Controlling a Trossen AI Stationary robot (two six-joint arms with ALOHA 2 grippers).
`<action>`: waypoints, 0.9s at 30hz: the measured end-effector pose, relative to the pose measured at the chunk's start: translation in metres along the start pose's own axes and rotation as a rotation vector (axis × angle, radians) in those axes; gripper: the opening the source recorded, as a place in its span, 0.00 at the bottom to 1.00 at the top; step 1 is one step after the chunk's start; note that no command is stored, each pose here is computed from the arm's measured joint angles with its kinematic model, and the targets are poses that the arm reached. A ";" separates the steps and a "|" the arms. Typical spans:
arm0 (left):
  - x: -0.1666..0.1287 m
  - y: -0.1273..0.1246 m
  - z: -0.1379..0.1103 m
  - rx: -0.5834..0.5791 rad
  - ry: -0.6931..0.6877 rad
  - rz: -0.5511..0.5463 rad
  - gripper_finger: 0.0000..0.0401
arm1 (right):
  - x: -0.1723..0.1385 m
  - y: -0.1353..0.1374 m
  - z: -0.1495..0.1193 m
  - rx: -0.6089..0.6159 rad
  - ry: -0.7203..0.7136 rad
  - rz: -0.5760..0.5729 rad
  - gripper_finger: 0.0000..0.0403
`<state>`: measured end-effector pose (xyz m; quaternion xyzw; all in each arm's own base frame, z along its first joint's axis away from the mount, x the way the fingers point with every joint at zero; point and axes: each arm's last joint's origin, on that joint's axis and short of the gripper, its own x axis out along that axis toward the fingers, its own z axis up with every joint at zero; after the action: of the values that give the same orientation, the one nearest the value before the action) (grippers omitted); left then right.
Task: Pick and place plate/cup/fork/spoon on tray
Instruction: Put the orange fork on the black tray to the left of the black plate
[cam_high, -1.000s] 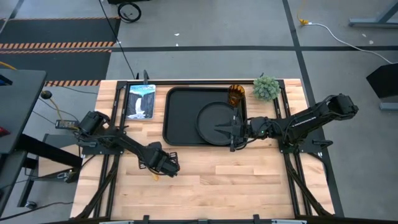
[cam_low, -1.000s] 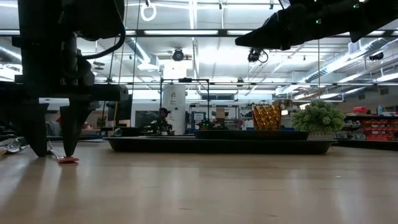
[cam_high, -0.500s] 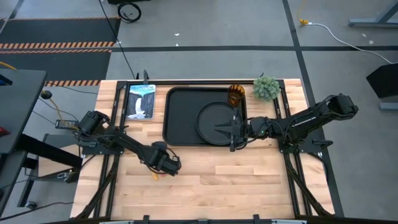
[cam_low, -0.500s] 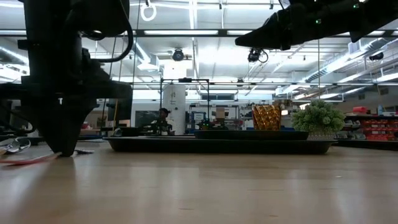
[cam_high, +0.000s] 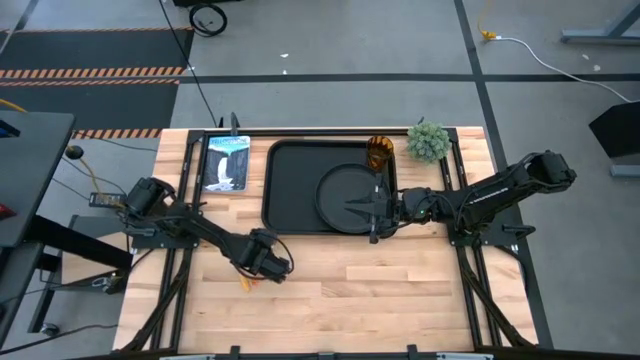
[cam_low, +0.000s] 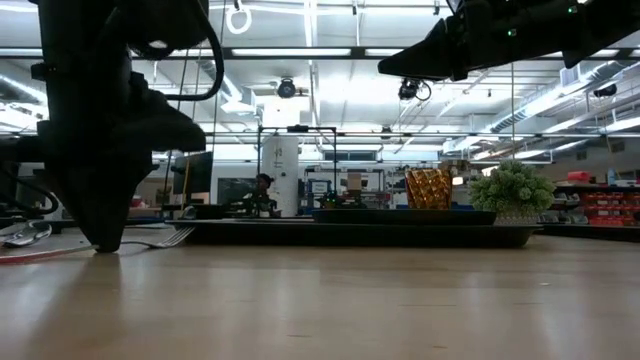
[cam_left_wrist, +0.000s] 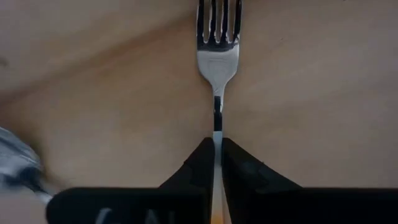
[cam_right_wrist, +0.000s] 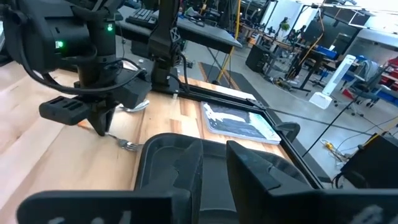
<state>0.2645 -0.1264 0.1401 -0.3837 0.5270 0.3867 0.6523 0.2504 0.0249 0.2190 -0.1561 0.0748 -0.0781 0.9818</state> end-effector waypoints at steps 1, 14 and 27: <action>-0.003 -0.002 -0.001 -0.007 0.023 -0.031 0.07 | 0.000 0.000 0.000 0.000 0.000 0.000 0.19; -0.013 -0.013 0.001 -0.027 0.024 -0.177 0.06 | 0.000 0.000 0.000 0.007 0.000 0.001 0.19; -0.012 -0.028 0.037 -0.043 -0.048 -0.330 0.06 | 0.000 0.000 0.000 0.006 0.000 0.000 0.19</action>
<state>0.3027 -0.1054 0.1604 -0.4698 0.4327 0.2944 0.7109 0.2505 0.0250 0.2189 -0.1530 0.0748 -0.0782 0.9823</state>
